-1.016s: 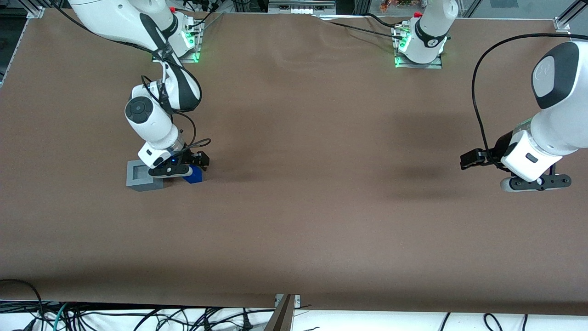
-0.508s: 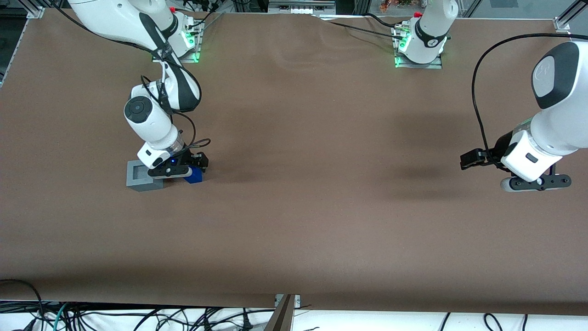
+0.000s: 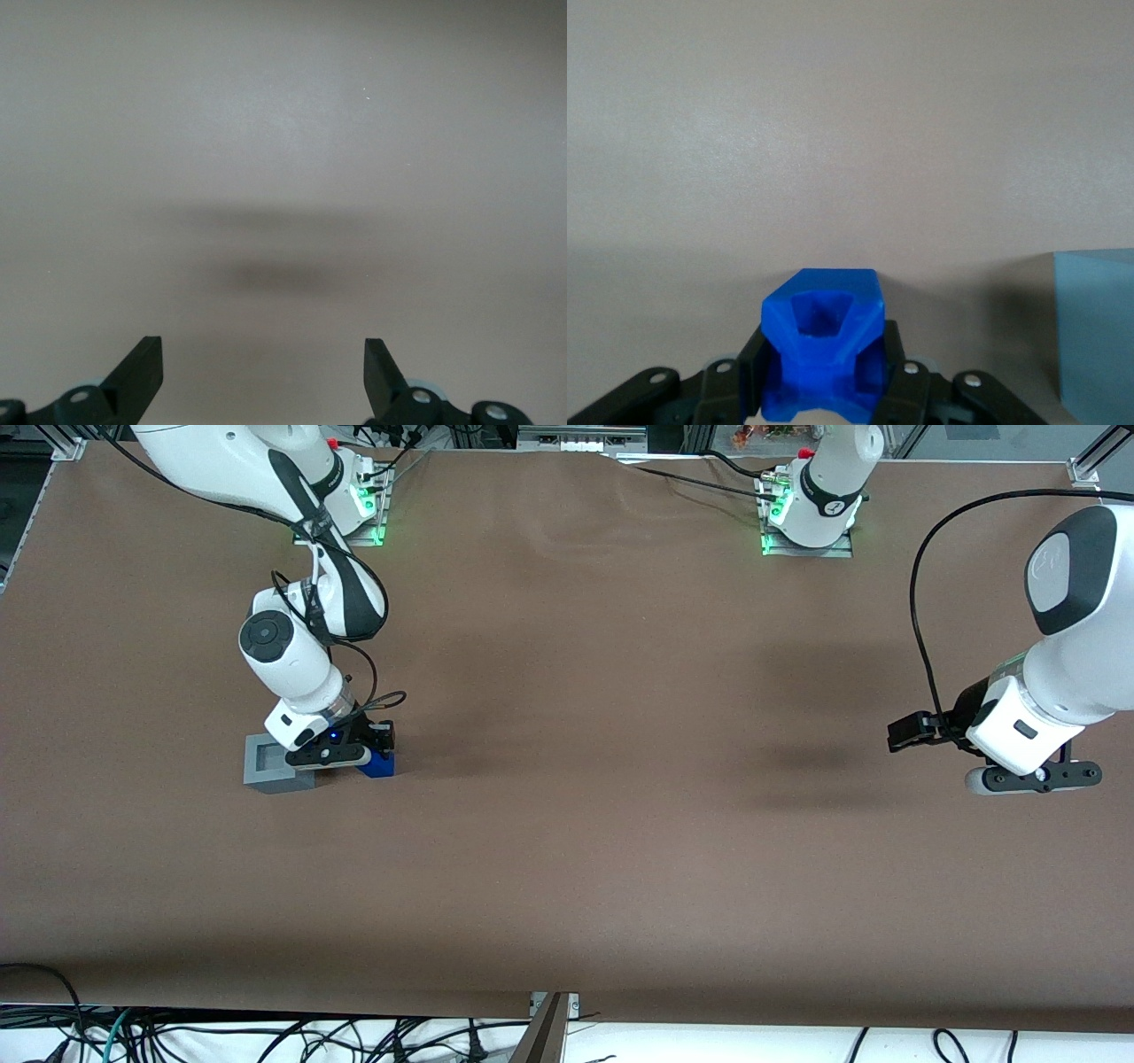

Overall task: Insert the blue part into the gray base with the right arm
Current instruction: 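Close the right gripper on the blue block and lift it, then carry the blue block over the gray base's opening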

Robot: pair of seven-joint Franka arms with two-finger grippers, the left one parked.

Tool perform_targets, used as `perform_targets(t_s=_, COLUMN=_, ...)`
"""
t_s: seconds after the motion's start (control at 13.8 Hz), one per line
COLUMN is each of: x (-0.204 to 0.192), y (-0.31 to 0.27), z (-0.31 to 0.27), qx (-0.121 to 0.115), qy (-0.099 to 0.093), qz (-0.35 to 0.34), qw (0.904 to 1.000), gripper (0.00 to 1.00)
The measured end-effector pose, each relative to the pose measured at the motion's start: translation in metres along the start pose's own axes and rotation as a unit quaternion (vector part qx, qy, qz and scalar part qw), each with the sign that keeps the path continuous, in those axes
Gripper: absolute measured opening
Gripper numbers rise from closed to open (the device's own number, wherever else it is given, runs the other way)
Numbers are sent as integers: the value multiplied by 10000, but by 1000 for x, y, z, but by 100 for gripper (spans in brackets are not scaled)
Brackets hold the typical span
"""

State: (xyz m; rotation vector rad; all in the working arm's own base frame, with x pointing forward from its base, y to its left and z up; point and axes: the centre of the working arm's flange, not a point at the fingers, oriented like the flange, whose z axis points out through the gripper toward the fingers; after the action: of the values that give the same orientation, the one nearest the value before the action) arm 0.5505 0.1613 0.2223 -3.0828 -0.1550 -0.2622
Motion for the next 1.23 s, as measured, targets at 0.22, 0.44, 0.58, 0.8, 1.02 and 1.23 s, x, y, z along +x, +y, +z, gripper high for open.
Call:
perform_targets(t_s=0.22, x=11, y=6, z=-8, qx=-46, qy=-66, qz=-78, qw=9999, gripper=51)
perform_targets(t_s=0.44, x=37, y=35, z=-52, qx=-196, qy=-393, qz=-380, qw=9983, gripper=51)
perform_targets(t_s=0.58, x=47, y=78, z=-91, qx=-291, qy=-562, qz=-655, qw=9958, gripper=51)
perform_targets(t_s=0.8, x=45, y=142, z=-122, qx=-359, qy=-667, qz=-1009, qw=9920, gripper=51)
perform_targets(t_s=1.02, x=39, y=164, z=-118, qx=-381, qy=-757, qz=-1113, qw=9902, gripper=51)
perform_targets(t_s=1.23, x=33, y=161, z=-104, qx=-278, qy=-873, qz=-1040, qw=9904, gripper=51)
